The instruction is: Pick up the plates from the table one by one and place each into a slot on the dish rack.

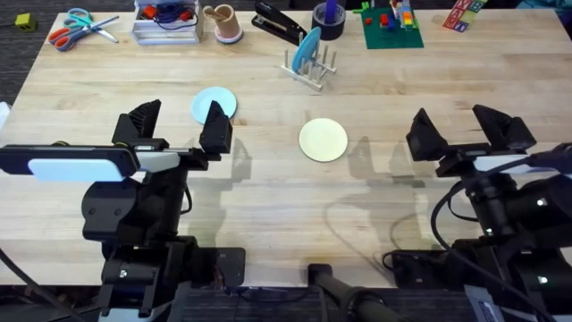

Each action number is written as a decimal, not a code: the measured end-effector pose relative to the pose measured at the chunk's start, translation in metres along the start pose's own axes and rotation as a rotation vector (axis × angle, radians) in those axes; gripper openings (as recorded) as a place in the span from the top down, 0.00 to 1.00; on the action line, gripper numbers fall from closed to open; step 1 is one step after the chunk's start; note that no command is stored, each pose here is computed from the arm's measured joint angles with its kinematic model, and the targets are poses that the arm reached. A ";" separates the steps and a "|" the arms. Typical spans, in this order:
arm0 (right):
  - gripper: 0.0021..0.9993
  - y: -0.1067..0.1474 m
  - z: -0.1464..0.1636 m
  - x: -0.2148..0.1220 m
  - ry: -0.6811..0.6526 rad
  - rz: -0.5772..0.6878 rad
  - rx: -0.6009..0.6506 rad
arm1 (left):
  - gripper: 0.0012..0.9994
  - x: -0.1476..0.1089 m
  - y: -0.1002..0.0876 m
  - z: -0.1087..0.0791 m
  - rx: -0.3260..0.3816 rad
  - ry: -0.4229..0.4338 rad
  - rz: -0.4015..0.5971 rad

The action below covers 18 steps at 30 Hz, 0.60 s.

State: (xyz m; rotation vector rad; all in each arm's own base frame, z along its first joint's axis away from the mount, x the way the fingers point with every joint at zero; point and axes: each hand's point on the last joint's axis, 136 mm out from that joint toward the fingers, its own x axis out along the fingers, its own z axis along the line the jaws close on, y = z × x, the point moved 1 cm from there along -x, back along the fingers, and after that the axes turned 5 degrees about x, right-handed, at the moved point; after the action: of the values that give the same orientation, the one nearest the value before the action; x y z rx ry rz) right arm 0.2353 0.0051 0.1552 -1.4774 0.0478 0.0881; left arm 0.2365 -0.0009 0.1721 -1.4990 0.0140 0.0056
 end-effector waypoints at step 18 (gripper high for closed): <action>0.01 -0.014 0.001 0.000 -0.006 -0.060 -0.002 | 0.01 -0.003 -0.009 0.001 0.000 0.000 0.006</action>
State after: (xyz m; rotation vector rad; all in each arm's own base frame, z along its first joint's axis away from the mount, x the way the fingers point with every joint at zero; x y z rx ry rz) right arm 0.2361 0.0052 0.1696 -1.4790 -0.0019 0.0439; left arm 0.2335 -0.0009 0.1815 -1.4989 0.0190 0.0102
